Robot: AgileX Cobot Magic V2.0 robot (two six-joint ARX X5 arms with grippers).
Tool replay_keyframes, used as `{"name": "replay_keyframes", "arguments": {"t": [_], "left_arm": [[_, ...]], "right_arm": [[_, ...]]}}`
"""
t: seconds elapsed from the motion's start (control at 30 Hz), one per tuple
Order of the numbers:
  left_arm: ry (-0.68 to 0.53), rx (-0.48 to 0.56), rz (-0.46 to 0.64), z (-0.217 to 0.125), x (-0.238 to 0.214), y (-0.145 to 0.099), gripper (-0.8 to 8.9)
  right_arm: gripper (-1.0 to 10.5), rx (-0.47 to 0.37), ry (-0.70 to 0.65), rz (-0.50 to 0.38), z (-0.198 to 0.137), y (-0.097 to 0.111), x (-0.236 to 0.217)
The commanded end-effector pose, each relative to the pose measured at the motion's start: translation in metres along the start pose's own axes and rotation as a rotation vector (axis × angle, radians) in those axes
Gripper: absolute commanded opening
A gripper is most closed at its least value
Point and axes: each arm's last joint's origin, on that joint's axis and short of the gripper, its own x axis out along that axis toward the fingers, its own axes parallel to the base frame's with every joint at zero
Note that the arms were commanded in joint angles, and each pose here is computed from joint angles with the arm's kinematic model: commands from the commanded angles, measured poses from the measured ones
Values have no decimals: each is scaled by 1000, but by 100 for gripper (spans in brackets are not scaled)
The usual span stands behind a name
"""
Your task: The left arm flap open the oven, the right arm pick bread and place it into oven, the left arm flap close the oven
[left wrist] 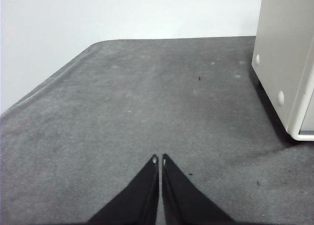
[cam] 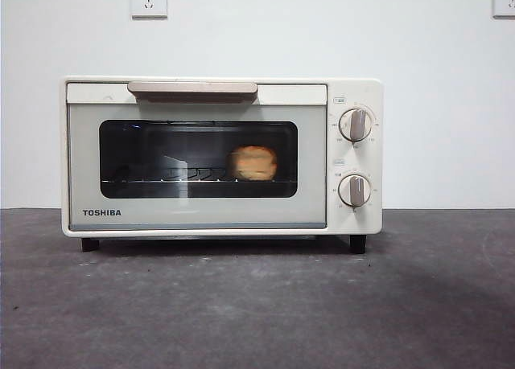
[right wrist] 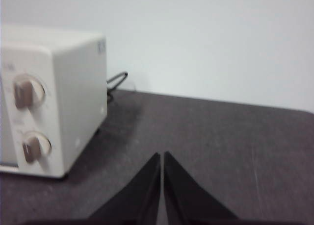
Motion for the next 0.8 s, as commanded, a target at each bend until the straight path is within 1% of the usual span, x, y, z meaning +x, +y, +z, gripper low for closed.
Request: {"name": "replay_keyframes", "arguments": {"t": [0.03, 0.13, 0.33, 0.57, 0.8], "left_arm": [[19, 10, 2, -6, 2, -1, 20], [19, 10, 2, -6, 2, -1, 20], [19, 10, 2, -6, 2, -1, 20], [19, 10, 2, -6, 2, -1, 20], [19, 10, 2, -6, 2, -1, 20]], "right_arm": [[7, -9, -6, -4, -6, 0, 0], [7, -9, 3, -4, -12, 0, 0], [7, -6, 67, -1, -20, 1, -2], [7, 3, 210, 7, -33, 1, -4], [7, 4, 203, 6, -33, 1, -4]]}}
